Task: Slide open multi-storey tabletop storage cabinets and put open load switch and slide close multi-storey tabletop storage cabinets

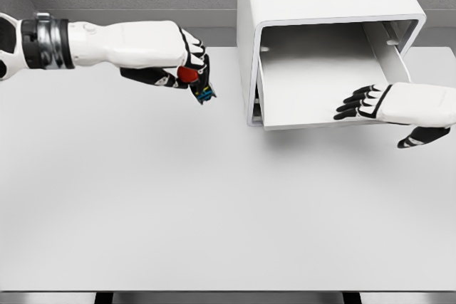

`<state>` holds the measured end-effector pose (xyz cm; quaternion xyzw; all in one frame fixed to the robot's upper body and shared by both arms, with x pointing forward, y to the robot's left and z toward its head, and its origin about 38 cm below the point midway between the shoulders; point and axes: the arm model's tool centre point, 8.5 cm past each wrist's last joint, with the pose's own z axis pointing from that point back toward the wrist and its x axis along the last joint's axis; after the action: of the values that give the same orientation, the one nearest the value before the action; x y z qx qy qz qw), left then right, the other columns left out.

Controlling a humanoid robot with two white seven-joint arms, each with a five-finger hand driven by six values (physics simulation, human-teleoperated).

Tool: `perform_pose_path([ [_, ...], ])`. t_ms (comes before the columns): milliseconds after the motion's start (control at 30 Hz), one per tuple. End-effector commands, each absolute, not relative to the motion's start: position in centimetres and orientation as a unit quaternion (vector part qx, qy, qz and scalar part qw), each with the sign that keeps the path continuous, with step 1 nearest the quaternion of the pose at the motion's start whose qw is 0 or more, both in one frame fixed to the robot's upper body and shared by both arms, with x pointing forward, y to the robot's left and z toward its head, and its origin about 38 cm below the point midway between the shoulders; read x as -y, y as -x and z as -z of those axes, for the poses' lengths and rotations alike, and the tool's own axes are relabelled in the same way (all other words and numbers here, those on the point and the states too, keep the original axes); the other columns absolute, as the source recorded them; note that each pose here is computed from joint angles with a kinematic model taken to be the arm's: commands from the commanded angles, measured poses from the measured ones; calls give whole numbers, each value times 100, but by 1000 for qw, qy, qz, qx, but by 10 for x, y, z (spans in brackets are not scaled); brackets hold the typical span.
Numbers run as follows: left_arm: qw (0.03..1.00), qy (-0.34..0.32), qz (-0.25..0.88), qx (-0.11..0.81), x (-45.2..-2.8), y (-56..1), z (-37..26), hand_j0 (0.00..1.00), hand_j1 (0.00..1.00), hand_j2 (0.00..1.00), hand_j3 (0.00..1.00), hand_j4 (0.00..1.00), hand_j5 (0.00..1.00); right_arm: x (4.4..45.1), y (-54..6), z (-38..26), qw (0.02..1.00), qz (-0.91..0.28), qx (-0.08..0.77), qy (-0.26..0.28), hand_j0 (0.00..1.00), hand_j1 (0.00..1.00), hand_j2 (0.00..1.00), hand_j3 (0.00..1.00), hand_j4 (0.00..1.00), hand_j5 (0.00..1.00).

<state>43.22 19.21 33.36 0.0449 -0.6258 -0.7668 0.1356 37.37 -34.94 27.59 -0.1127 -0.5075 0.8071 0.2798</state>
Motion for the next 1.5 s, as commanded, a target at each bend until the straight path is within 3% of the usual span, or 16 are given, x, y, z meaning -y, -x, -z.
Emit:
perform_pose_path([
  [0, 138, -40, 766, 626, -191, -432, -332, 42, 42, 42, 42, 42, 42, 353, -372, -279, 283, -806, 507, 115, 100, 100, 100, 100, 100, 100],
  [633, 122, -39, 765, 631, -187, -425, -342, 42, 42, 42, 42, 42, 42, 377, -362, -283, 302, -804, 494, 135, 100, 100, 100, 100, 100, 100],
  [767, 122, -39, 765, 631, -187, -425, -342, 42, 42, 42, 42, 42, 42, 376, -369, -310, 286, -772, 541, 168, 100, 100, 100, 100, 100, 100],
  [1467, 99, -46, 764, 636, -178, -423, -358, 42, 42, 42, 42, 42, 42, 347, -379, -265, 265, -810, 504, 139, 100, 100, 100, 100, 100, 100],
])
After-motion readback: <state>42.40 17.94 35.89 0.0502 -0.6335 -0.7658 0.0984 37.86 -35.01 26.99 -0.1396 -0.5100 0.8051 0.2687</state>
